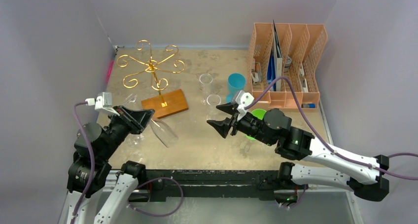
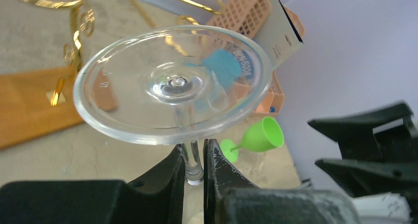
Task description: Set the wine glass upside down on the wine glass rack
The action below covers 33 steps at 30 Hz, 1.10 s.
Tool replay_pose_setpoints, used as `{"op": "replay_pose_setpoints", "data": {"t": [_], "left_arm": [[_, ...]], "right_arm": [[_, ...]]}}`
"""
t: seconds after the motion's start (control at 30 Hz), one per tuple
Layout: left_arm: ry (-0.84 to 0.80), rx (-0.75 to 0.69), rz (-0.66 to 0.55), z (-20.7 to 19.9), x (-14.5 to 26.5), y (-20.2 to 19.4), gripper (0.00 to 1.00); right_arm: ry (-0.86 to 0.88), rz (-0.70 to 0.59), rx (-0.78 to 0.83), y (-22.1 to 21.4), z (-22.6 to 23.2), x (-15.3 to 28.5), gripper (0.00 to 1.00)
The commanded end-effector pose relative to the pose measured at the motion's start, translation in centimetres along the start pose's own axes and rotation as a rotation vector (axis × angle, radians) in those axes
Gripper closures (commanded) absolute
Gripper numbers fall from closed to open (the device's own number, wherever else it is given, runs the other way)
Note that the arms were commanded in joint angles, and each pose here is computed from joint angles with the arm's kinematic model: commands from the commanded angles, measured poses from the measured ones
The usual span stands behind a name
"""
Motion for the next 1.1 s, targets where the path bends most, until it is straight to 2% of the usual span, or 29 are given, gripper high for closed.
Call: {"op": "replay_pose_setpoints", "data": {"t": [0.0,0.17,0.23,0.4,0.6,0.7,0.93,1.07], "left_arm": [[-0.283,-0.357,-0.071,-3.3,-0.1,1.3,1.00],[-0.533,-0.624,-0.028,-4.5,-1.1,-0.9,1.00],[-0.601,-0.681,0.007,-4.6,-1.6,-1.9,1.00],[-0.684,-0.726,0.081,-4.4,-2.8,-3.2,1.00],[-0.721,-0.716,0.136,-3.9,-4.2,-4.3,1.00],[-0.643,-0.727,0.136,-2.9,-4.9,-4.2,1.00],[-0.218,-0.718,0.006,1.8,-5.0,-2.0,1.00],[-0.050,-0.684,-0.042,3.8,-4.6,-0.9,1.00]], "right_arm": [[0.008,-0.064,-0.049,1.4,0.5,-1.1,0.38],[-0.070,-0.095,-0.129,2.2,-0.2,-1.8,0.38],[-0.124,-0.099,-0.174,2.3,-0.8,-2.1,0.38],[-0.213,-0.094,-0.245,2.0,-1.7,-2.1,0.38],[-0.231,-0.107,-0.278,2.3,-1.9,-1.7,0.38],[-0.224,-0.110,-0.278,2.5,-1.8,-1.8,0.37],[-0.216,-0.049,-0.340,3.2,-0.9,-2.7,0.30],[-0.213,-0.006,-0.413,3.0,-0.2,-3.9,0.27]]}}
Point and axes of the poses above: each gripper's point midway between its finger pads, its own x axis back along the fingers, its own z axis along the line the jaws close on, y = z × x, the point moved 3 cm from there along x, back along the fingers, and after that the axes turned 9 degrees about -x, right-handed, at the moved point
